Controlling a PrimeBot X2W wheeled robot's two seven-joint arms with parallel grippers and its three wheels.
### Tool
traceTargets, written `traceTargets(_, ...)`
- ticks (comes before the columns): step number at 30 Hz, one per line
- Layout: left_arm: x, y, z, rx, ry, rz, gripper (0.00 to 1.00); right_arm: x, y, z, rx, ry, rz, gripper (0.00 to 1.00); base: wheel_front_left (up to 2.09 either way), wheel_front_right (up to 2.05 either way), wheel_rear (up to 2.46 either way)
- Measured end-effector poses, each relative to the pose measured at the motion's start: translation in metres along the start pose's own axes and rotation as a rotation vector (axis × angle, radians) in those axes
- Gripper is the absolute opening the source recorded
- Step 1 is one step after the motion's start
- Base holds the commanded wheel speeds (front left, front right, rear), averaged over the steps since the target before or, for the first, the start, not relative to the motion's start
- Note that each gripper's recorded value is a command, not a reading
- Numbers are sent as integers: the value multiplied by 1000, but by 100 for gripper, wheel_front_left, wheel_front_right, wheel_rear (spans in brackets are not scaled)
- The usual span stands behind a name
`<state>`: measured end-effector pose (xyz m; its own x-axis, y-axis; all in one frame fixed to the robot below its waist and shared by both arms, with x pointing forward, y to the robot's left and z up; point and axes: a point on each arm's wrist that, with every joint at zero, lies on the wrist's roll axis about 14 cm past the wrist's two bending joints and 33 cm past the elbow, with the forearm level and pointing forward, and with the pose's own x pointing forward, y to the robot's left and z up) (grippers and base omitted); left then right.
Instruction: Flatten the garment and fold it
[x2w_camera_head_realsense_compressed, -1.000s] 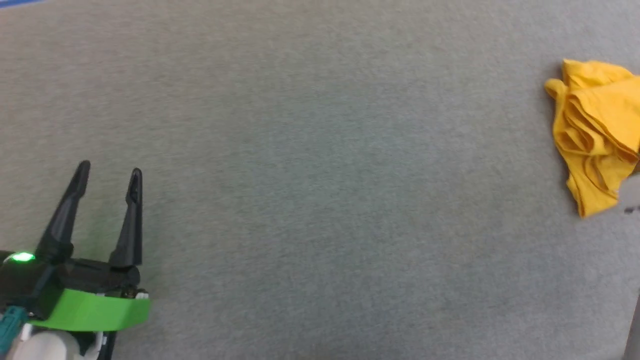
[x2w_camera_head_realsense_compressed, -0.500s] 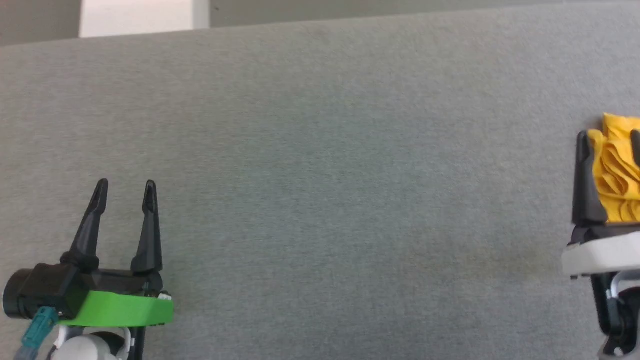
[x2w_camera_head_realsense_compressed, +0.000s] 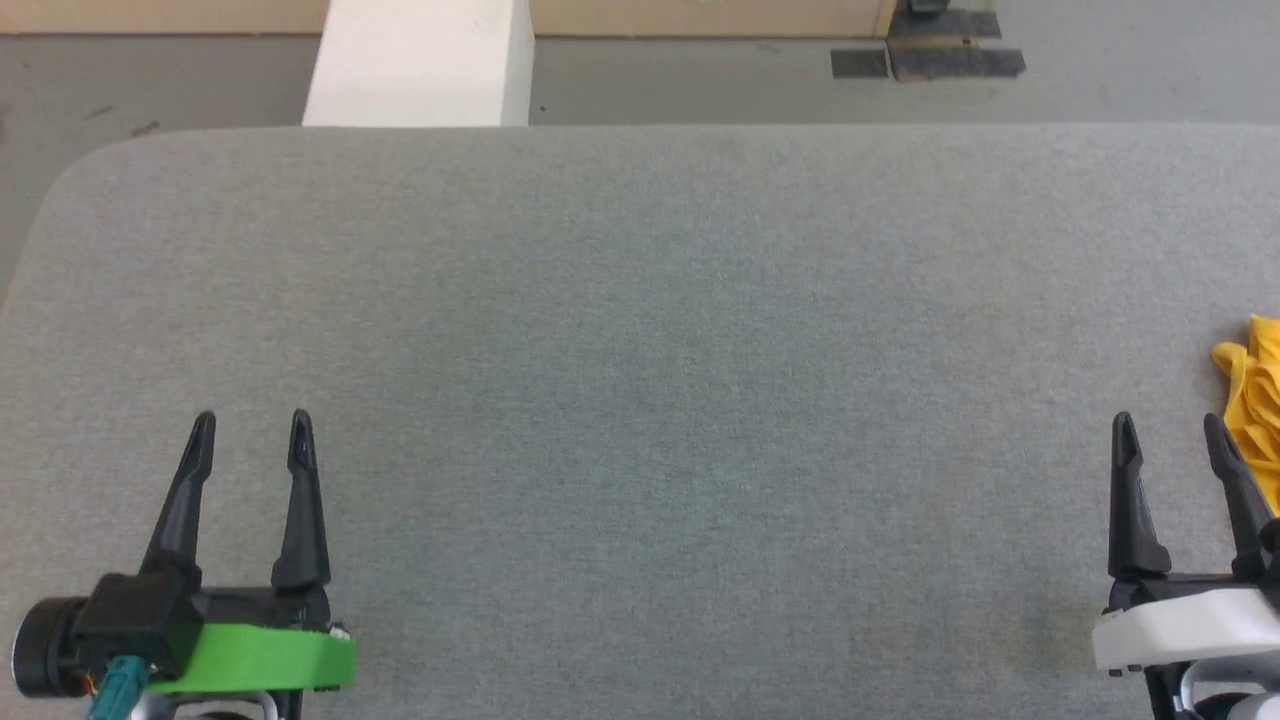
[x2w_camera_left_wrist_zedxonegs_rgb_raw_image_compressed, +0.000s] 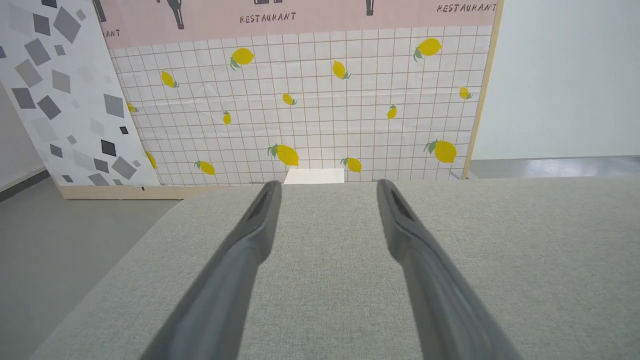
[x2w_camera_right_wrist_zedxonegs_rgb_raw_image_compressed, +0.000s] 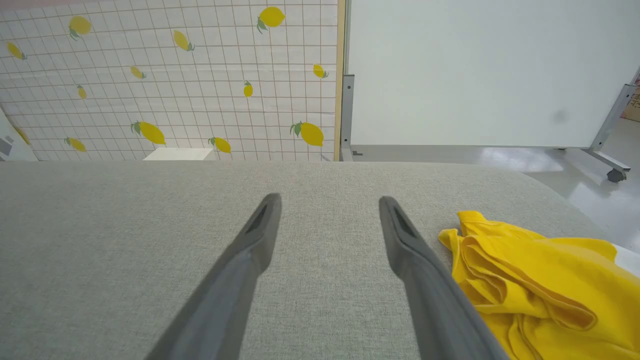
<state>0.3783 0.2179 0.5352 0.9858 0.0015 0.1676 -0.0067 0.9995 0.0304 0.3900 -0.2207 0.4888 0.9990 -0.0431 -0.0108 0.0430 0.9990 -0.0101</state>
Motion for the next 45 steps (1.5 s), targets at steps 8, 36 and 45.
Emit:
traceTargets(8,-11,-2,-4,-1,20,13,100,-6,-8,3,-30,-36,-19,100,0,0,0)
traceTargets(36,-14,-30,-27,-68,92,-92,100,-14,-19,0,-4,-40,-57,100,0,0,0)
traceTargets(45,-13,-30,-25,-75,85,-91,0,-14,-20,-1,-5,-37,-60,0,0,0,0)
